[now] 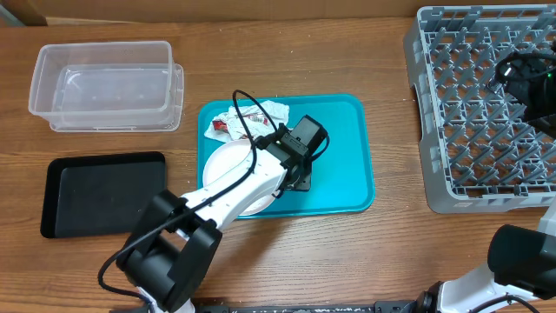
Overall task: Sort waste into correct bins and load items into the dishwasher
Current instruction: 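Reach the left gripper to the white plate and grasp its rim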
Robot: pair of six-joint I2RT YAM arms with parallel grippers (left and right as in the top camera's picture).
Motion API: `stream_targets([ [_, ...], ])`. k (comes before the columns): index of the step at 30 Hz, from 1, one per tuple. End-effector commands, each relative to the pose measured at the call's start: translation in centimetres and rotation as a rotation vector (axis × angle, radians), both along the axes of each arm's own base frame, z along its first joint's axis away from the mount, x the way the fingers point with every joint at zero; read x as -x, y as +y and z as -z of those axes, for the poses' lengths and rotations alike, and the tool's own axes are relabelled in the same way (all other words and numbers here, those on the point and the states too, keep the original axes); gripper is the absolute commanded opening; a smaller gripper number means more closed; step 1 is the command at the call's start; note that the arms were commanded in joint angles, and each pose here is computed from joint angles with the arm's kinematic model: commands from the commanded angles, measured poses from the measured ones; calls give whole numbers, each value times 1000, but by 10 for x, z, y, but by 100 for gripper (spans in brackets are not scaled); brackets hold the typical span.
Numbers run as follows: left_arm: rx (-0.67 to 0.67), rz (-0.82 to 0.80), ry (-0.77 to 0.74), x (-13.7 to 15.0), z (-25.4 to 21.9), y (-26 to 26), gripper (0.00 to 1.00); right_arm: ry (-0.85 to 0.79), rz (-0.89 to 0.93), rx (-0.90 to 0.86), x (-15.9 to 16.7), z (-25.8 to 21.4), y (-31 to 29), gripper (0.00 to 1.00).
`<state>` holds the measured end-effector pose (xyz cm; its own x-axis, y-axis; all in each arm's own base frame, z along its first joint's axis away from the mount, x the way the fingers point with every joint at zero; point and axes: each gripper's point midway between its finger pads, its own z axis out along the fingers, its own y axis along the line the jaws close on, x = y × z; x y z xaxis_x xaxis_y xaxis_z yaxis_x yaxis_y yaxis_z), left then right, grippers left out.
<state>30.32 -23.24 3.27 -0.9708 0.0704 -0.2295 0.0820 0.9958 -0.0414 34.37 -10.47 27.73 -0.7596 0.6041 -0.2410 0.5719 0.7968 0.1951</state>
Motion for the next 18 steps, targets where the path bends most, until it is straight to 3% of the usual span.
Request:
stream_targets([
  [1,-48,-52,-21,-3,4,2,53,-15,4,11,0,-5,0,100],
  [6,-60,-52,-22,-1,7,1,41,-15,4,11,0,-5,0,100],
  [14,-138,-90,-15,-2,24,13,40,-15,4,11,0,-5,0,100],
  [18,-159,-88,7,1,35,16,34,-15,4,11,0,-5,0,100],
])
